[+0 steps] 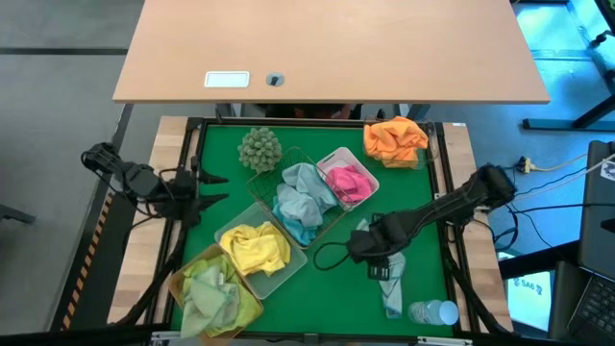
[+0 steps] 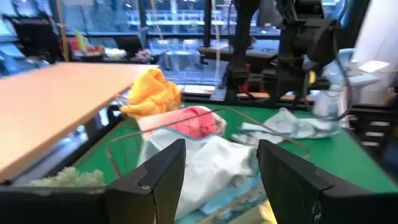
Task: Sort microfiber towel by color & place in baskets
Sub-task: Put the blue towel into the black bin
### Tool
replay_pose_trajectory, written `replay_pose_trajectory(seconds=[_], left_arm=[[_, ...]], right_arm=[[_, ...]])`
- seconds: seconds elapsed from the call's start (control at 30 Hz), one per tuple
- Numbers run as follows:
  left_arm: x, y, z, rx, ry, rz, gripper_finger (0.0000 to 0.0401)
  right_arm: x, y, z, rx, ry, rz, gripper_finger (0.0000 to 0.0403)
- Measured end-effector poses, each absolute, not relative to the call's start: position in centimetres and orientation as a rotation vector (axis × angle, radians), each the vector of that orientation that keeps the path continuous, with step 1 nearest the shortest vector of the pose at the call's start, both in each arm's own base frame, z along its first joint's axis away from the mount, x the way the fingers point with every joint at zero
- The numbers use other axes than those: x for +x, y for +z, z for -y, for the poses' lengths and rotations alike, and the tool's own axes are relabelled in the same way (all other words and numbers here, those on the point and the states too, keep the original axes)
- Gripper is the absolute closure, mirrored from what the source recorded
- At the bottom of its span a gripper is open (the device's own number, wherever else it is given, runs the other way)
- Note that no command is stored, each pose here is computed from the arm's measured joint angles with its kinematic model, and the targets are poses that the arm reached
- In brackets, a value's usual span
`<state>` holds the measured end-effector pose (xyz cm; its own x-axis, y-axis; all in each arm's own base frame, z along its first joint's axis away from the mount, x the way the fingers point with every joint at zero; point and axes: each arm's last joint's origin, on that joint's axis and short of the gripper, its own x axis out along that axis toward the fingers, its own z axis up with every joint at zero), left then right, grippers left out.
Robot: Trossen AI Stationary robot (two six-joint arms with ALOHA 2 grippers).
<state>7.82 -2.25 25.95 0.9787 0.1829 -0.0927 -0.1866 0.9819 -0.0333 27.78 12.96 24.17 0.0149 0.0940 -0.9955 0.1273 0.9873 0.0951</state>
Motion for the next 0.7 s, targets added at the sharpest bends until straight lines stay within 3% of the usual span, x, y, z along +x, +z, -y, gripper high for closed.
replay_pose_trajectory(seconds=[0.13,0.4,0.7], left_arm=[[8.1,24.7,1.9,-0.016,0.234,-0.077,0.0206],[8.3,22.4,1.0,-0.004,0.327,-0.087,0.0206],[9.5,20.5,0.7,0.061,0.178,-0.026,0.0206]], right_arm=[[26.3,23.3,-11.8,0.289,-0.021,-1.508,0.0196],[24.1,21.8,-11.9,0.259,-0.027,-1.559,0.0196],[23.9,21.3,-13.5,0.239,0.049,-1.502,0.0196]])
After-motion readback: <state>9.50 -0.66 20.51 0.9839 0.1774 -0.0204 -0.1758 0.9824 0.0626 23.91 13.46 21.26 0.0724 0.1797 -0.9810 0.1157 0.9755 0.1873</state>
